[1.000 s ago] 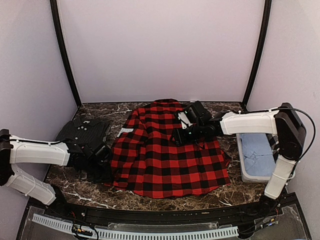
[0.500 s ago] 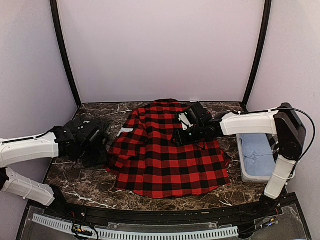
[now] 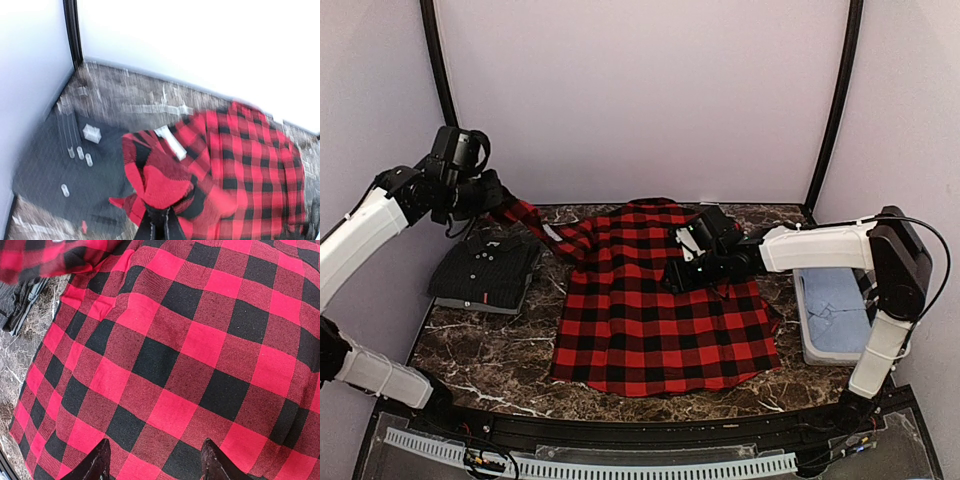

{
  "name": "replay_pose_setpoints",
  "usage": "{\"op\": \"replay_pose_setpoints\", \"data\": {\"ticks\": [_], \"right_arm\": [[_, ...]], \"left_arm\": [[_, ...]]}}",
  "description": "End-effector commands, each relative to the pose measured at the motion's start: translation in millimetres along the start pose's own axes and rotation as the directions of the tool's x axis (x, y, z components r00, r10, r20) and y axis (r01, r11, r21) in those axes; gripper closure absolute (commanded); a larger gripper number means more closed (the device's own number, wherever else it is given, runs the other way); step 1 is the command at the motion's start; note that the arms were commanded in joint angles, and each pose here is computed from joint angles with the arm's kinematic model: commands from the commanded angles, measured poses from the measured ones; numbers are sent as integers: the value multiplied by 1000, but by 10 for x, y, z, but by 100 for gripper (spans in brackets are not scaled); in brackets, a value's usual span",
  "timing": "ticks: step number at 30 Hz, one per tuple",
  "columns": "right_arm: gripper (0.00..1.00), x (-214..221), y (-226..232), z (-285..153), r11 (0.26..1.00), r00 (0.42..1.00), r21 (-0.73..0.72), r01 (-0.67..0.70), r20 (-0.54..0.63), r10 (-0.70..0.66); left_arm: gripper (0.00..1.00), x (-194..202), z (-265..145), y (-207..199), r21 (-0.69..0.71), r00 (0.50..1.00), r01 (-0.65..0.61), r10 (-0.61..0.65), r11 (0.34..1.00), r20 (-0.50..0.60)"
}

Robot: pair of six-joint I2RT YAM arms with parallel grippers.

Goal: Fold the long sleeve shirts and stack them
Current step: Pick up the flattened shirt from the center of the board.

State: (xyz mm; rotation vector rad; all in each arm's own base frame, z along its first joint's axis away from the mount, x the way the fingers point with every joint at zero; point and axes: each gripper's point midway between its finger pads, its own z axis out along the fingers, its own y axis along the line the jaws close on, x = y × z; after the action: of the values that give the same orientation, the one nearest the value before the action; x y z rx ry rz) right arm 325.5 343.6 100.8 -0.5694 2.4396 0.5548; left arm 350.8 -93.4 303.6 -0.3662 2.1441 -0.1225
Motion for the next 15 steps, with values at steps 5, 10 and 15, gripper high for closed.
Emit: {"op": "replay_pose_setpoints", "data": {"ticks": [5,10,15], "right_arm": [[41,-272,123,-156,1000,997,-17,-8,75,9],[41,-440,214,-239,999,993,-47,0,117,6],[39,-676,409,-395,990,977,-141,11,211,19]], "left_arm": [[100,-895,61,-15,-14,985,-110,111,994,134],[100,-909,130,-537,238,980,-191,172,952,99],[100,-427,284,-1019,518,974,-183,227,836,-23]]}}
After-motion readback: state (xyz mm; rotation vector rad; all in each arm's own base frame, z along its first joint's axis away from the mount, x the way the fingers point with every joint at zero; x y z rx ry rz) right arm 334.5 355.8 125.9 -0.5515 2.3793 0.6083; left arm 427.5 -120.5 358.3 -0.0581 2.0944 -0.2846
